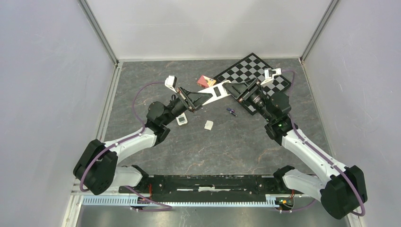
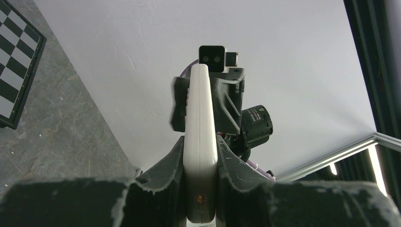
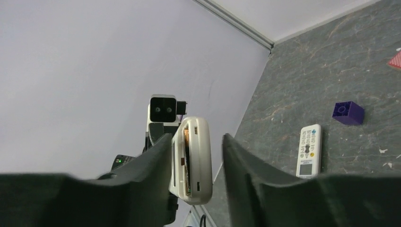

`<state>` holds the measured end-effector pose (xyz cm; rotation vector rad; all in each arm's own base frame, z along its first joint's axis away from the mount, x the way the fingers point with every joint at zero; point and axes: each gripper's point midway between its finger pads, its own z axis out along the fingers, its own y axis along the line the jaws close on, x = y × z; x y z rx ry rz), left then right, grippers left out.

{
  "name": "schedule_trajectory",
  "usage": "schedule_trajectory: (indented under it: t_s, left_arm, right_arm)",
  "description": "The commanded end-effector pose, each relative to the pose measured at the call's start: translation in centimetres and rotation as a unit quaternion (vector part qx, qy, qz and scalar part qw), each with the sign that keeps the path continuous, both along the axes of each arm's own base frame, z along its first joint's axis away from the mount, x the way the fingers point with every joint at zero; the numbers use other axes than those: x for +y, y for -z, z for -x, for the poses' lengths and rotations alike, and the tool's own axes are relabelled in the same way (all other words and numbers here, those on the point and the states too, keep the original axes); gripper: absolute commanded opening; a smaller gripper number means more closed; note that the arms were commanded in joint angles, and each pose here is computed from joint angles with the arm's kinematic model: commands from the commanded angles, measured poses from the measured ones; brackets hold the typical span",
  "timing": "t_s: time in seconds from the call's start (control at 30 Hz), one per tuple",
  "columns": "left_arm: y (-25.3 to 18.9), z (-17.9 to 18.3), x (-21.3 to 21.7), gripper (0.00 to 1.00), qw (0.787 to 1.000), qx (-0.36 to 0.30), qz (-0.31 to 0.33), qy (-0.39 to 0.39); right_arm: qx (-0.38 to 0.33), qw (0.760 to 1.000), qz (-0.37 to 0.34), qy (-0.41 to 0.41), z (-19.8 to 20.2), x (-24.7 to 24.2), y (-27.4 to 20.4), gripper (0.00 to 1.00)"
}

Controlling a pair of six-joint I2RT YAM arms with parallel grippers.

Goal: Load the batteries into the remote control
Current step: Load the battery into the remote control, then adjust the battery at the center of the board.

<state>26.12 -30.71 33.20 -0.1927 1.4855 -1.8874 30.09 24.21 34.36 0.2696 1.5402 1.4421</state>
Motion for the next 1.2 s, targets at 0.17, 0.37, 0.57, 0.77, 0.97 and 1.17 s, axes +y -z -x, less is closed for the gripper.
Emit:
schedule_trajectory:
  t_s: [0.17, 0.37, 0.57, 0.77, 0.97, 1.17]
  left_arm:
    - [-0.9, 0.2, 0.1, 0.02, 0.999, -0.043, -0.017, -0.009]
    - [-0.3, 0.5, 0.1, 0.02, 0.998, -0.047, -0.03, -0.004]
    - [1.7, 0.0, 0.4, 0.02, 0.995, -0.05, -0.087, -0.02]
    - [10.4, -2.8, 5.6, 0.02, 0.942, -0.018, -0.287, -0.173]
    - [11.5, -2.3, 8.6, 0.02, 0.918, -0.02, -0.325, -0.225]
    - [11.5, -1.9, 9.2, 0.02, 0.912, -0.031, -0.339, -0.229]
  right_arm:
    - [-0.043, 0.999, 0.029, 0.011, 0.4, -2.0, -0.4, 0.76]
    - [-0.084, 0.993, 0.081, -0.024, 0.9, -1.7, 0.0, 0.71]
    - [-0.111, 0.966, 0.231, -0.014, -0.4, -2.3, 1.5, 0.72]
    - [-0.079, 0.901, 0.425, 0.015, -2.4, -5.7, 8.7, 0.74]
    - [-0.015, 0.843, 0.538, -0.022, -3.1, -7.4, 19.5, 0.62]
    - [-0.04, 0.77, 0.635, -0.047, -4.4, -7.0, 24.6, 0.62]
